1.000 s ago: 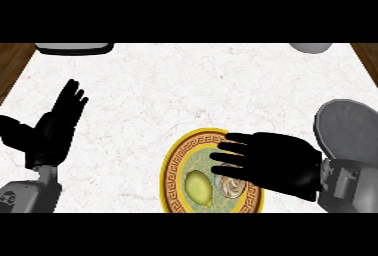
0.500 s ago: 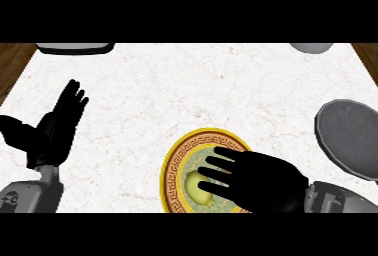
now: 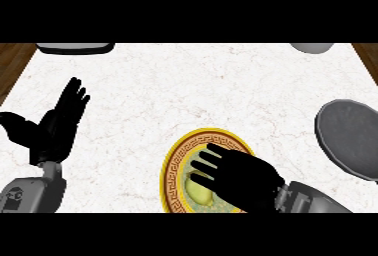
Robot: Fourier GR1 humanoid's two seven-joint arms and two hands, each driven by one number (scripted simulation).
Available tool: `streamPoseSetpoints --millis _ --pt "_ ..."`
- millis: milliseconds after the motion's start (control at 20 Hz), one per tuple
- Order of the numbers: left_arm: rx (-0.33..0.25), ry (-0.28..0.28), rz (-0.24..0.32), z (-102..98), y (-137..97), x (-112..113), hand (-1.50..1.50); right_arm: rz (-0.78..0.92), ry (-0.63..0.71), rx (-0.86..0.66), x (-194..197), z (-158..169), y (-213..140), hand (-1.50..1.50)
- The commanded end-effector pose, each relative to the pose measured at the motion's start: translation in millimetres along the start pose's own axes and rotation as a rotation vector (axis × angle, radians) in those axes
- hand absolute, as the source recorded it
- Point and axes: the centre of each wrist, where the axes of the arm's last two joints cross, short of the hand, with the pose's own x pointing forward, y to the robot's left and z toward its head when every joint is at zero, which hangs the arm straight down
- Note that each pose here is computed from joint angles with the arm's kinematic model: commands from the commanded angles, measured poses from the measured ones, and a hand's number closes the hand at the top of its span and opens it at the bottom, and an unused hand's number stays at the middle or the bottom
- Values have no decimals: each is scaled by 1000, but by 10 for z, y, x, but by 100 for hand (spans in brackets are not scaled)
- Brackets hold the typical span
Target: Pick the cupcake from the plate and place it in the pan
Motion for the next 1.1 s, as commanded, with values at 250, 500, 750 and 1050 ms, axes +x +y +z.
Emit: streamPoseSetpoints --millis 250,500,750,1050 --pt "-29 -6 -8 168 -24 97 0 1 1 51 -188 -342 60 -150" --pt "-9 8 3 75 -67 5 0 6 -12 36 9 -507 306 -150" --pt "3 13 -4 126 -202 -157 0 -28 -25 37 -129 -452 568 -150" --pt "-12 8 2 -23 80 -1 0 -44 -33 86 -229 -635 480 -150"
